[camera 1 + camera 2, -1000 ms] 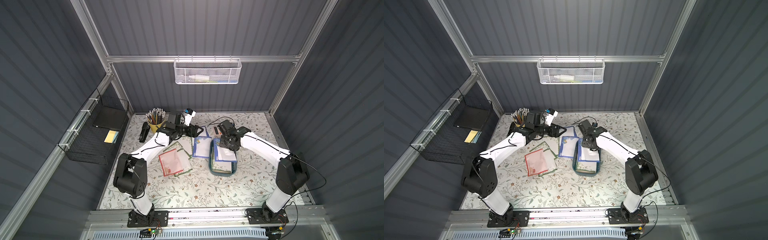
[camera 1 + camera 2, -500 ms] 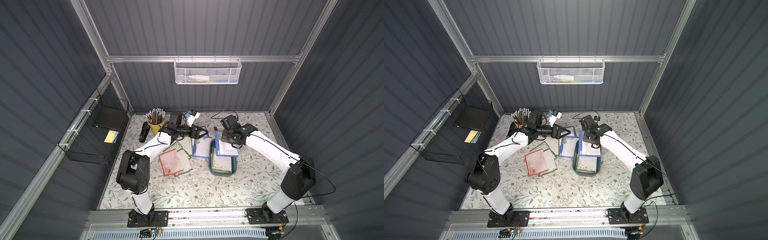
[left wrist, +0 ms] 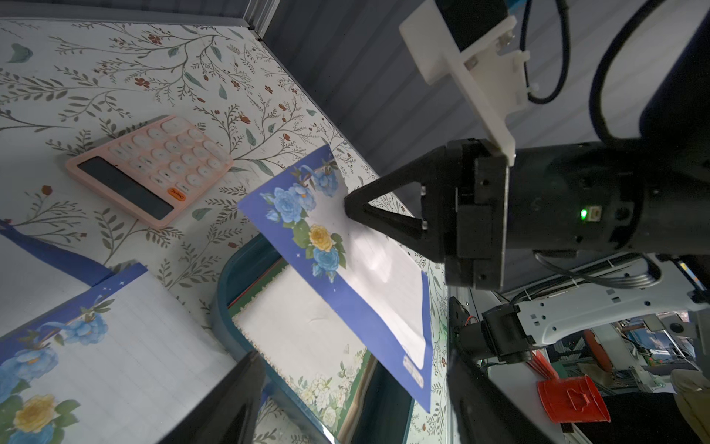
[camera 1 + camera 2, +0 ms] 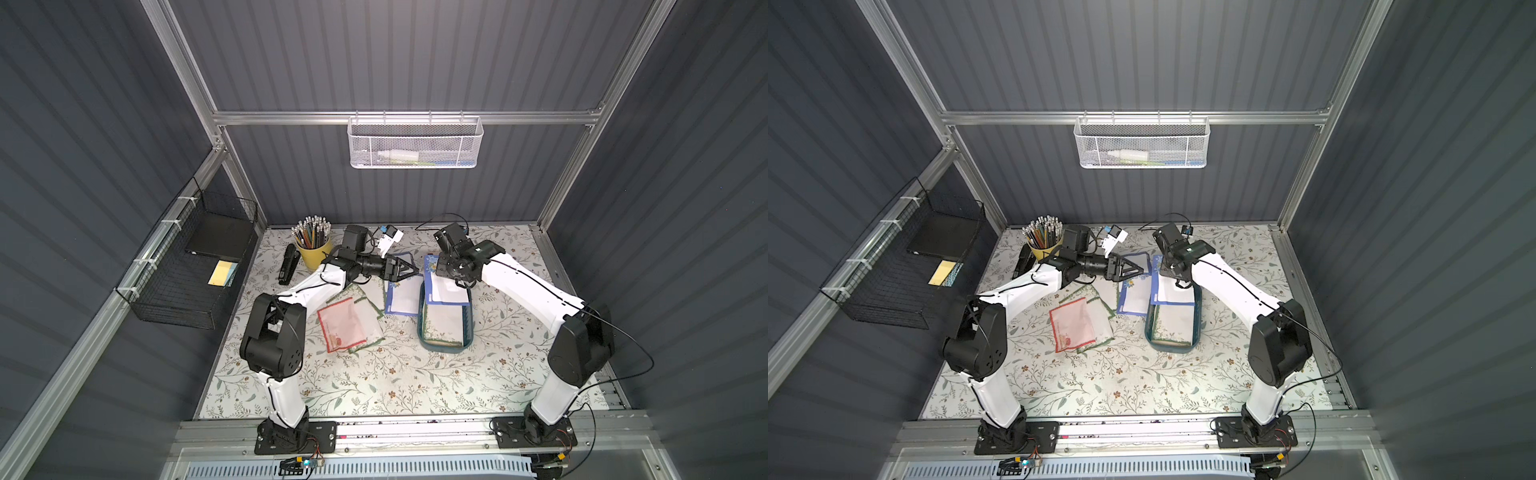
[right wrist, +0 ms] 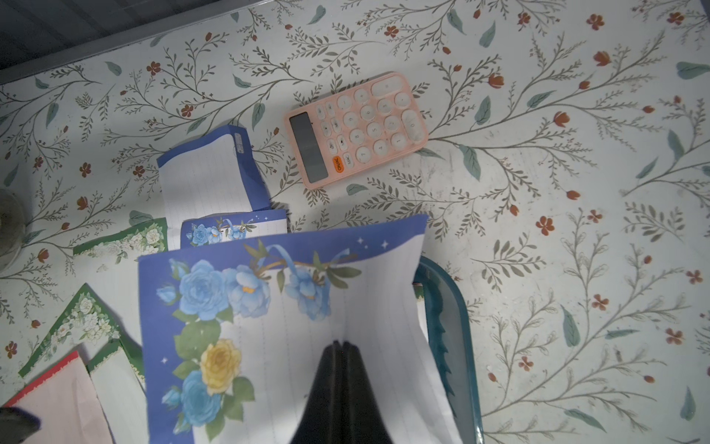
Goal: Take out the stationery paper from the storage box
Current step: Pick up the stationery paper from the storage box.
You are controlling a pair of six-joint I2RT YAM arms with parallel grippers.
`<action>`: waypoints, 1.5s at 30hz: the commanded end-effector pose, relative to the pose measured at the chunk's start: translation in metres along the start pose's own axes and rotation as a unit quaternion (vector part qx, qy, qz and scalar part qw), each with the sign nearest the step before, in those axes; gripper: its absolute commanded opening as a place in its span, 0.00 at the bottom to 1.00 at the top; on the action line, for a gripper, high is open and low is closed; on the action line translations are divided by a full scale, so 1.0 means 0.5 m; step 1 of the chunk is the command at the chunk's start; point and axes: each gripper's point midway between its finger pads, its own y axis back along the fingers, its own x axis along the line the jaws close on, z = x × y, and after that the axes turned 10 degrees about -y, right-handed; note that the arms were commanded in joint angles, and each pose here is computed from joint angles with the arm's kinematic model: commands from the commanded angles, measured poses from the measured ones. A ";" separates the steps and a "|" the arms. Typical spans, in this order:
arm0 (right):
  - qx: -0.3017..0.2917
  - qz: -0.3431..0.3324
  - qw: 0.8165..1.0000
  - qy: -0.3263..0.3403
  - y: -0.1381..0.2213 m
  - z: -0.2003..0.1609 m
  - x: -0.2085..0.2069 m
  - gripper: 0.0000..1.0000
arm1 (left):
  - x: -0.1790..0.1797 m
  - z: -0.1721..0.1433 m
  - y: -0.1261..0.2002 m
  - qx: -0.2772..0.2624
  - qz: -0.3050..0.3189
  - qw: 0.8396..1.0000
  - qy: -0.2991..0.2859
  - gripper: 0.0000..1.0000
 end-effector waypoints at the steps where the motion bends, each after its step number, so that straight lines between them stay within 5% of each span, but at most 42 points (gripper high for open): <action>1: -0.007 0.025 1.000 -0.003 0.012 0.018 0.032 0.00 | -0.006 -0.006 -0.014 0.007 -0.017 1.000 0.008 0.77; 17: -0.001 0.059 0.998 0.016 0.009 0.005 0.121 0.00 | -0.002 -0.016 -0.028 0.016 -0.020 1.000 0.015 0.72; 33: -0.003 0.062 0.998 0.023 0.016 0.003 0.130 0.00 | 0.005 -0.019 -0.031 0.020 -0.015 1.000 0.018 0.02; 41: -0.005 0.065 0.998 0.021 0.019 0.004 0.129 0.00 | 0.013 -0.022 -0.032 0.023 -0.008 0.999 0.021 0.00; 45: -0.016 0.063 0.998 0.017 0.029 0.011 0.121 0.21 | 0.027 -0.024 -0.030 0.029 0.015 0.999 0.020 0.00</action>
